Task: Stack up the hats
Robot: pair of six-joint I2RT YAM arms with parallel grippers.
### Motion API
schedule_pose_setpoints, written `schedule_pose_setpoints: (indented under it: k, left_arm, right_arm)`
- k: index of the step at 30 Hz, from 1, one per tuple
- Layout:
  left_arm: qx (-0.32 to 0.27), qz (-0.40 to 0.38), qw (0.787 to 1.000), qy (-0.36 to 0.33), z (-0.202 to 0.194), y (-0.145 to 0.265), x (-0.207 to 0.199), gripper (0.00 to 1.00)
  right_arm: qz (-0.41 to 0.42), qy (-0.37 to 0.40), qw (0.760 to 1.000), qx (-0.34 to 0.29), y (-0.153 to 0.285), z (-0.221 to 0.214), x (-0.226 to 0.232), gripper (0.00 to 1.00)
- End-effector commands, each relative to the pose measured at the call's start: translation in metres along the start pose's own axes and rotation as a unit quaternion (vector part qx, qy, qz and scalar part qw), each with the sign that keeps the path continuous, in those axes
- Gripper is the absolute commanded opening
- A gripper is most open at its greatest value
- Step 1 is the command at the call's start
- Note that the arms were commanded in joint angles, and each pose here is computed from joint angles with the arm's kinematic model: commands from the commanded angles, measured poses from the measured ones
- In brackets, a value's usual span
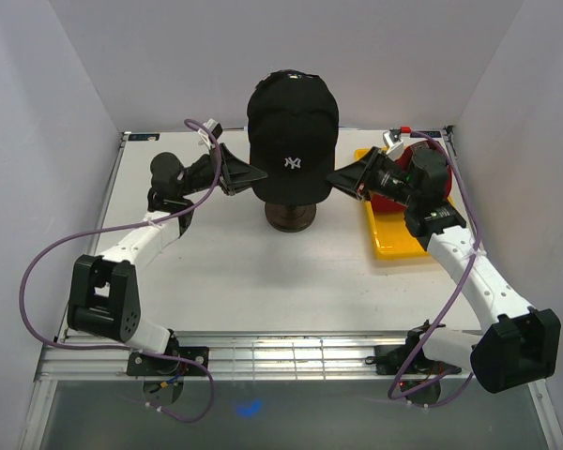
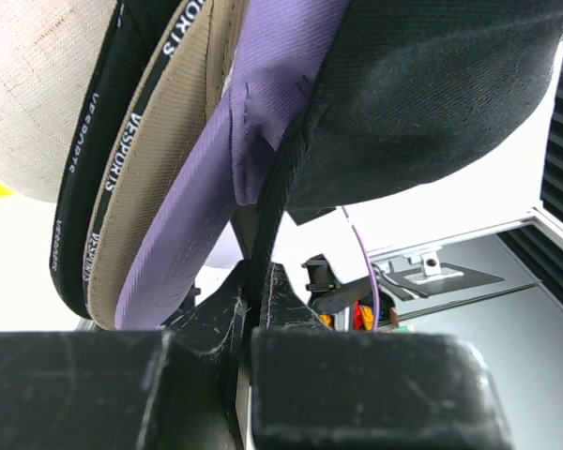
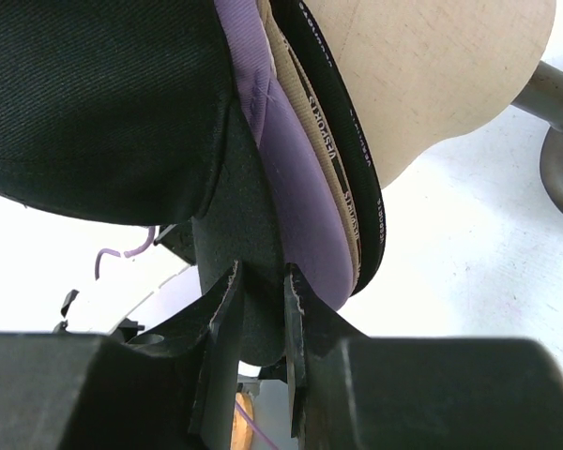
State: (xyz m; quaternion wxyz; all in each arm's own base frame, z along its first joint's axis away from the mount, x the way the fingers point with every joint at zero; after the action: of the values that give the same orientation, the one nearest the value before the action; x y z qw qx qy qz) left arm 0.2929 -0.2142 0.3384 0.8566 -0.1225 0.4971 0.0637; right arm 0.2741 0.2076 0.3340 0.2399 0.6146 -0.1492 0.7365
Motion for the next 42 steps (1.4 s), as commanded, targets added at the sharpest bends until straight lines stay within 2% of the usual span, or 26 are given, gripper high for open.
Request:
schedule_pose_setpoints:
  k: [1, 10, 21, 28, 36, 41, 42]
  left_arm:
    - [0.044, 0.051, 0.995, 0.08, -0.023, 0.002, 0.032, 0.08]
    - [0.046, 0.061, 0.995, 0.059, -0.021, 0.008, 0.031, 0.2]
    - [0.041, 0.064, 0.997, 0.019, -0.013, 0.018, 0.019, 0.4]
    - [0.041, 0.071, 0.997, -0.01, -0.004, 0.02, 0.009, 0.43]
    - [0.037, 0.11, 0.993, -0.023, -0.001, 0.023, 0.015, 0.43]
    - [0.037, 0.121, 0.991, -0.031, 0.004, 0.022, 0.016, 0.4]
    - [0.036, 0.122, 0.991, -0.033, 0.006, 0.022, 0.015, 0.36]
  right_arm:
    - [-0.064, -0.013, 0.998, -0.002, -0.007, 0.001, -0.027, 0.08]
    - [-0.07, -0.015, 0.997, -0.006, -0.008, 0.003, -0.028, 0.08]
    - [-0.076, -0.016, 0.997, -0.014, -0.009, 0.007, -0.032, 0.08]
    - [-0.078, -0.015, 0.997, -0.021, -0.007, 0.011, -0.034, 0.08]
    - [-0.096, -0.024, 0.995, -0.019, -0.005, 0.012, -0.042, 0.08]
    - [-0.113, -0.022, 0.993, -0.024, -0.006, 0.015, -0.048, 0.08]
    - [-0.114, -0.018, 0.993, -0.026, -0.006, 0.016, -0.046, 0.08]
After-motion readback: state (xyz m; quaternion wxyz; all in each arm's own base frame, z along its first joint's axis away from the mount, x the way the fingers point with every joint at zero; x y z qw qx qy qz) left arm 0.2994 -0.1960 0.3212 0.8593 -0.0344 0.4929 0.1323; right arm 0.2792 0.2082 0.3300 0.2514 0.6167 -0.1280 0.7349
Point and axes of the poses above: each gripper's point midway between its finger pads, its own y axis back along the fingers, its own x axis along the line the jaws close on, z = x × y, the point moved 4 cm from there along y, back along the fingers, and after that the axes turned 13 degrees about -y, right-handed, at the moved point
